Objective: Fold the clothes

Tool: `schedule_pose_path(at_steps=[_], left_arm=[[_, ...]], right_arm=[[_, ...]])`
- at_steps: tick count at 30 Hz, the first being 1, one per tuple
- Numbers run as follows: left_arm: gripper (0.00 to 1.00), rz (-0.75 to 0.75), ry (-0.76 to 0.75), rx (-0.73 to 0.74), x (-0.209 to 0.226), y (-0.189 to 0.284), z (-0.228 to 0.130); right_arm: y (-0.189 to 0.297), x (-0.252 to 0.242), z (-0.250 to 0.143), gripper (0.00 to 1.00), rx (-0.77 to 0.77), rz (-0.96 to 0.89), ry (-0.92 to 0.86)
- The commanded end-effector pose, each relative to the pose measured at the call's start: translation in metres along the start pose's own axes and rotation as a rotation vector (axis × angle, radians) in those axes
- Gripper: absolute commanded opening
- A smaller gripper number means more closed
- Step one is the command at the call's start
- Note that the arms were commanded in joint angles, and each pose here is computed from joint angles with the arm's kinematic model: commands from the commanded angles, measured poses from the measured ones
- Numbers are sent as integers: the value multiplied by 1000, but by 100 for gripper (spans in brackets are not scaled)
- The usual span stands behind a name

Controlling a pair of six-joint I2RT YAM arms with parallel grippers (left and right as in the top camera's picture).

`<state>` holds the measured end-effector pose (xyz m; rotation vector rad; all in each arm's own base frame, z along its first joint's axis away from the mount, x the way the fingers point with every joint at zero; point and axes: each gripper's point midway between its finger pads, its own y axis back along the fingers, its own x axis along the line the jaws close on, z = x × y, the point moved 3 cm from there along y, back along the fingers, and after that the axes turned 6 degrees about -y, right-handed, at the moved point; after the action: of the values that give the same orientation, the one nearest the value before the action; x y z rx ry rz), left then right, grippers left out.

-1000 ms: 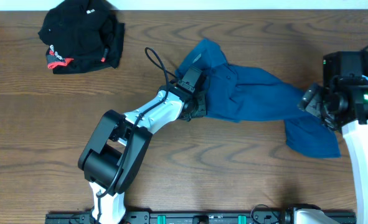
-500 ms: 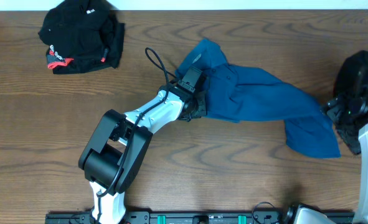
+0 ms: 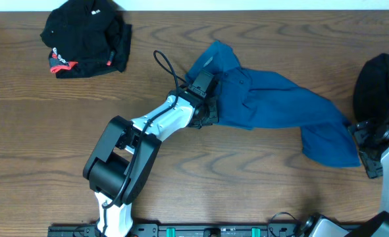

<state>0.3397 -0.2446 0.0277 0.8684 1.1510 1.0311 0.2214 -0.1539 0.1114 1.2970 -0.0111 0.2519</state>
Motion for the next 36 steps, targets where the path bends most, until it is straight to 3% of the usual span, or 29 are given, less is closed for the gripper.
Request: schedule_pose_path(at_steps=[1,5,15,26,30,36], left_arm=[[6,33,1,54,9,-12,-12],[6,36,2,58,9,-12,-13],[5,67,2,74,16,-13,-19],[6,67,2,75,16,-13,-19],[6,67,2,75,16,-13,-19],[6,67,-3,75,16,-13,-19]], right_arm=[[-20,-8,-9,92,33,-10,-22],[-40,3,-18,83,60,85,15],[-70,-13,-18,85,76,-14,5],[-87,-7,-15,83,71,-3,57],[-86,-5,-15,75,73,6,57],[-86,0,-19,54,102,41,59]])
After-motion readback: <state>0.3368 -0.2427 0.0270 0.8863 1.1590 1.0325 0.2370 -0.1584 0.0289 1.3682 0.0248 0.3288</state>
